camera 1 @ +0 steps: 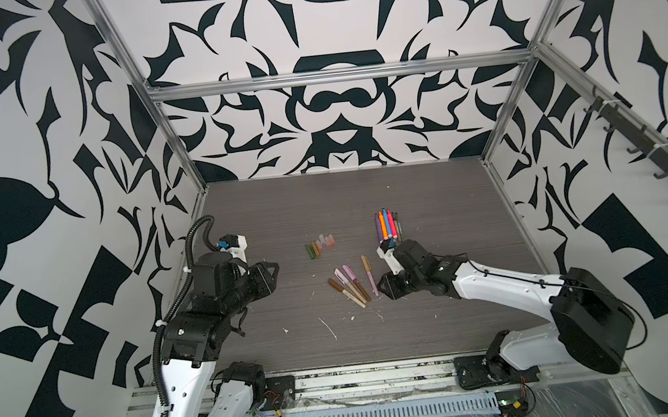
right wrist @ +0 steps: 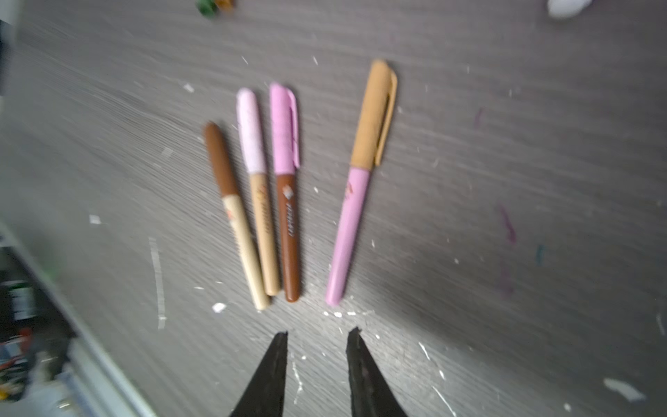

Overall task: Open the pen caps
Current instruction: 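Move the right gripper to the bundle and grasp the tan-capped pink pen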

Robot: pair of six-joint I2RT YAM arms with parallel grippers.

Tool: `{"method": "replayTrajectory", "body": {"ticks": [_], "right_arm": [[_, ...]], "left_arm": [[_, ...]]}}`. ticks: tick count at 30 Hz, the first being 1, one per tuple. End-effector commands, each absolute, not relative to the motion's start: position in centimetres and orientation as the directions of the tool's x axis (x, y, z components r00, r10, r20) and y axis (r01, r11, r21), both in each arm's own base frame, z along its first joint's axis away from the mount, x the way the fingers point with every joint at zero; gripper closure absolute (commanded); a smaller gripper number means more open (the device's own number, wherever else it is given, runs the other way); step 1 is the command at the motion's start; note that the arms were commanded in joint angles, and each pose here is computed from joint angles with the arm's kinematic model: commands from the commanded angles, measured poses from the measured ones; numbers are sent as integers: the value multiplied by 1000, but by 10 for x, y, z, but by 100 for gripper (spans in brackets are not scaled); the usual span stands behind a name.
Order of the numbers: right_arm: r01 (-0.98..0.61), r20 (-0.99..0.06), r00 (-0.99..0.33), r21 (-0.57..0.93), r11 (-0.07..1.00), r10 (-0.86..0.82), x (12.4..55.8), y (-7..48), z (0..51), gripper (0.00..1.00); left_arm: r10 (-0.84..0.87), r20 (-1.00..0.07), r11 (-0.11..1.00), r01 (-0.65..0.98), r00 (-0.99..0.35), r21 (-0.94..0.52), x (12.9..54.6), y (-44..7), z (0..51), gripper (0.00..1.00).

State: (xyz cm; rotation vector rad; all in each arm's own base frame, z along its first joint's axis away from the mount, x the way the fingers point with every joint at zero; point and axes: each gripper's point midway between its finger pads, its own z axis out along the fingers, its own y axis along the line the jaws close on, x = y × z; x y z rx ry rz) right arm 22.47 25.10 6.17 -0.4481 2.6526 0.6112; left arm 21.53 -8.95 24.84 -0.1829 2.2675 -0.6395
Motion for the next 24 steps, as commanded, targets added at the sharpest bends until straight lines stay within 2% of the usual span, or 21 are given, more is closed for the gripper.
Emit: {"method": "replayTrajectory", "body": {"ticks": [1, 16, 24], "right_arm": [[-349, -450, -863, 198, 916, -232, 241, 247, 59, 71], [-348, -374, -883, 120, 930, -283, 248, 262, 28, 74], [-366, -354, -882, 94, 926, -312, 249, 263, 21, 84]], "left_arm": [[-317, -639, 863, 67, -701, -501, 215, -90, 246, 60], [-316, -632, 863, 63, -708, -501, 217, -91, 243, 61], [-317, -629, 865, 55, -710, -498, 218, -90, 242, 61]]}}
